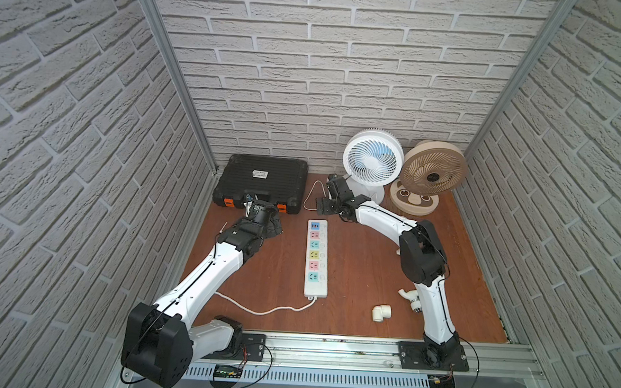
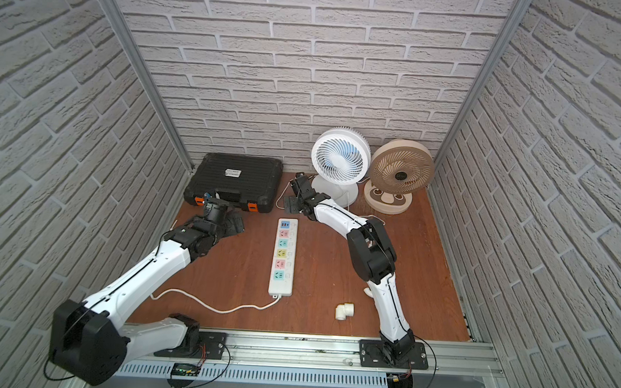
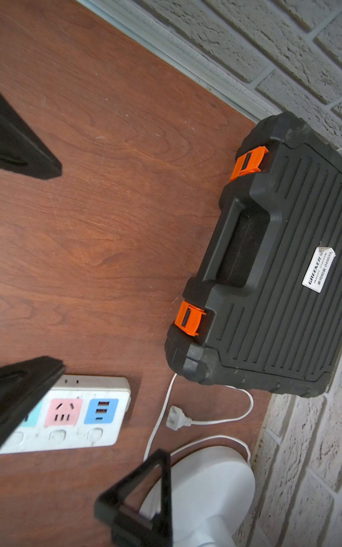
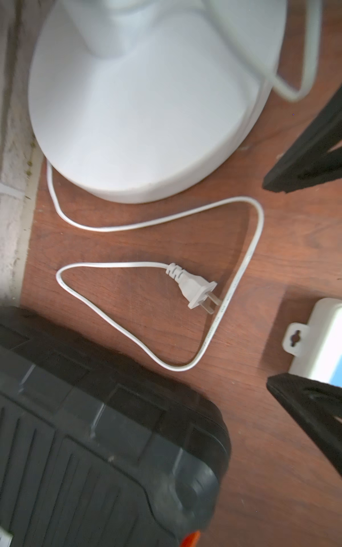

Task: Unplug the desk fan from the power strip
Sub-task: Place the plug at the center of the board, then reset both arms

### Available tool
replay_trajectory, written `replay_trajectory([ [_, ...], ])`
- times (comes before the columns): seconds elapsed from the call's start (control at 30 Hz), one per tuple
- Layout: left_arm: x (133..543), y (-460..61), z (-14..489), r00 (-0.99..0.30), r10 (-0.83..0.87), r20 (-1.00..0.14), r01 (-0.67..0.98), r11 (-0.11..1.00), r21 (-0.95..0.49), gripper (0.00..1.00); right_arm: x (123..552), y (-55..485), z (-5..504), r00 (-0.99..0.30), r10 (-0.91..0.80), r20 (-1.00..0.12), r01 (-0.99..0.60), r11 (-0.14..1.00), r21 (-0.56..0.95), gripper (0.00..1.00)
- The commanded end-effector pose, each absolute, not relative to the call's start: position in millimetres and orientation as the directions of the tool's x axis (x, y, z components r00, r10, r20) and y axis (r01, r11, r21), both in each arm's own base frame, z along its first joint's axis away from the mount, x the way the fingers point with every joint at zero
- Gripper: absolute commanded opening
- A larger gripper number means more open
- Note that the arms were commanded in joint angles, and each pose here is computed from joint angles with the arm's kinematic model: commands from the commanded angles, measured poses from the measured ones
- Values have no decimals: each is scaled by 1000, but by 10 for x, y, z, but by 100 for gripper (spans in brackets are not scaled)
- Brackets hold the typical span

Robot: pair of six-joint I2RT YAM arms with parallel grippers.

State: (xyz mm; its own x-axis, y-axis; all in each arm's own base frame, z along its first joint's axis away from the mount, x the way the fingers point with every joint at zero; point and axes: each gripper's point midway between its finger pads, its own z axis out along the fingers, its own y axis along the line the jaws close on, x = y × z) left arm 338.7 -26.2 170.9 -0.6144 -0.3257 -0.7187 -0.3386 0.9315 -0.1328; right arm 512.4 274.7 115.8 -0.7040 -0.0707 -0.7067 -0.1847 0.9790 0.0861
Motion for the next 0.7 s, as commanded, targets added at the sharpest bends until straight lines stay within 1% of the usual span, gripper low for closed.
replay_trajectory([
  [0.0, 3393, -252, 1699, -605, -328, -726, -328, 933, -148, 98, 5038, 2641, 1881, -564, -28, -825, -194, 976, 100, 100],
  [0.23, 3322, -141, 1707, -587, -307, -749, -344, 932, -112, 98, 4495, 2058, 2085, -467, -43, -883, -127, 992, 19, 100],
  [0.37, 3297, 16, 1728, -562, -276, -780, -386, 921, -48, 98, 4152, 1675, 2124, -411, -63, -910, -75, 997, -35, 99],
  [0.5, 3268, 162, 1759, -519, -250, -817, -426, 905, -7, 98, 3836, 1223, 2128, -318, -85, -944, 29, 995, -99, 99],
  [0.6, 3273, 240, 1783, -464, -199, -863, -426, 904, 20, 98, 3632, 906, 2098, -235, -115, -965, 119, 982, -146, 99],
  [0.67, 3262, 293, 1812, -419, -171, -891, -437, 899, 33, 98, 3530, 696, 2051, -203, -123, -971, 193, 967, -163, 99],
])
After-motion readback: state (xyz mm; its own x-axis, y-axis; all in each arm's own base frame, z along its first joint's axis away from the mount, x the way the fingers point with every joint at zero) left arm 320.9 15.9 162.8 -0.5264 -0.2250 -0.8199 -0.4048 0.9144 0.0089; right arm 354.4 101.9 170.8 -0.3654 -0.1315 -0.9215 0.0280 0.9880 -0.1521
